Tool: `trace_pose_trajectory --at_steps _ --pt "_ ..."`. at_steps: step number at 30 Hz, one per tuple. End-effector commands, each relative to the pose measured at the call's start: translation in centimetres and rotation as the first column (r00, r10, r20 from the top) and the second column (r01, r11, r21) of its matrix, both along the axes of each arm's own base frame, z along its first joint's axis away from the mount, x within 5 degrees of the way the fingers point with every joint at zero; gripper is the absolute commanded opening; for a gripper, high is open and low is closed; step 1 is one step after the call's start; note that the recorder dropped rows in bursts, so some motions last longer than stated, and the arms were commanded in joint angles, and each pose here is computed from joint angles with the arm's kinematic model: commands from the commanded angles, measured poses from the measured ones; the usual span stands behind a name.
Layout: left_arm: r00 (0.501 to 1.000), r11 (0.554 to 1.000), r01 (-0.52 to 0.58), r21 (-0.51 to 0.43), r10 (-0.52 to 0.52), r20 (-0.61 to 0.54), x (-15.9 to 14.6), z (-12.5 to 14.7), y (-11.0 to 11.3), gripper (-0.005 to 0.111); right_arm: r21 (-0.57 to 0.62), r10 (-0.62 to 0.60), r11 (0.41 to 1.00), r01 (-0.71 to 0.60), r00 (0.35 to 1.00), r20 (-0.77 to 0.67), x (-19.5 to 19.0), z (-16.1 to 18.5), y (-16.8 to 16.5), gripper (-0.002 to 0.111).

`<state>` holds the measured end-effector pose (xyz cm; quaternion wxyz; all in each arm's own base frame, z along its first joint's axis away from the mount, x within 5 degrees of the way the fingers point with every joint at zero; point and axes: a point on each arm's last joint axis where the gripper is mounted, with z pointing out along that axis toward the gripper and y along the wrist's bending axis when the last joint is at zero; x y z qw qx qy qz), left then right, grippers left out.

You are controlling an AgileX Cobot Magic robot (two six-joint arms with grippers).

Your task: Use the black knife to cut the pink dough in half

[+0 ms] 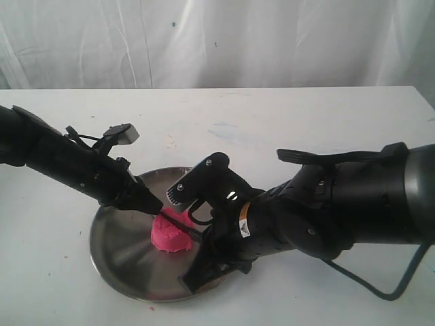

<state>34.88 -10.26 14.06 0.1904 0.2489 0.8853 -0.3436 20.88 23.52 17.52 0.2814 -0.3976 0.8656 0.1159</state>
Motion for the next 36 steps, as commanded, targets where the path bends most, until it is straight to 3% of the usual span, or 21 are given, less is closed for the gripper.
trace_pose_trajectory --at_steps 1,15,36 --pt "1.0 1.0 0.023 -0.014 -0.023 0.001 -0.4 0.7 -0.4 0.009 -0.017 0.01 1.0 -0.01 1.0 -0.003 0.2 -0.8 0.1 0.0" --pt "1.0 1.0 0.023 -0.005 -0.023 0.005 -0.4 0.6 -0.3 0.009 -0.033 0.01 0.999 -0.011 1.0 -0.018 0.3 -1.8 0.2 0.0" --pt "0.999 0.999 0.036 0.027 -0.036 -0.008 -0.4 -0.2 -0.1 0.009 0.019 0.01 1.0 -0.011 1.0 0.03 0.1 0.5 0.0 0.0"
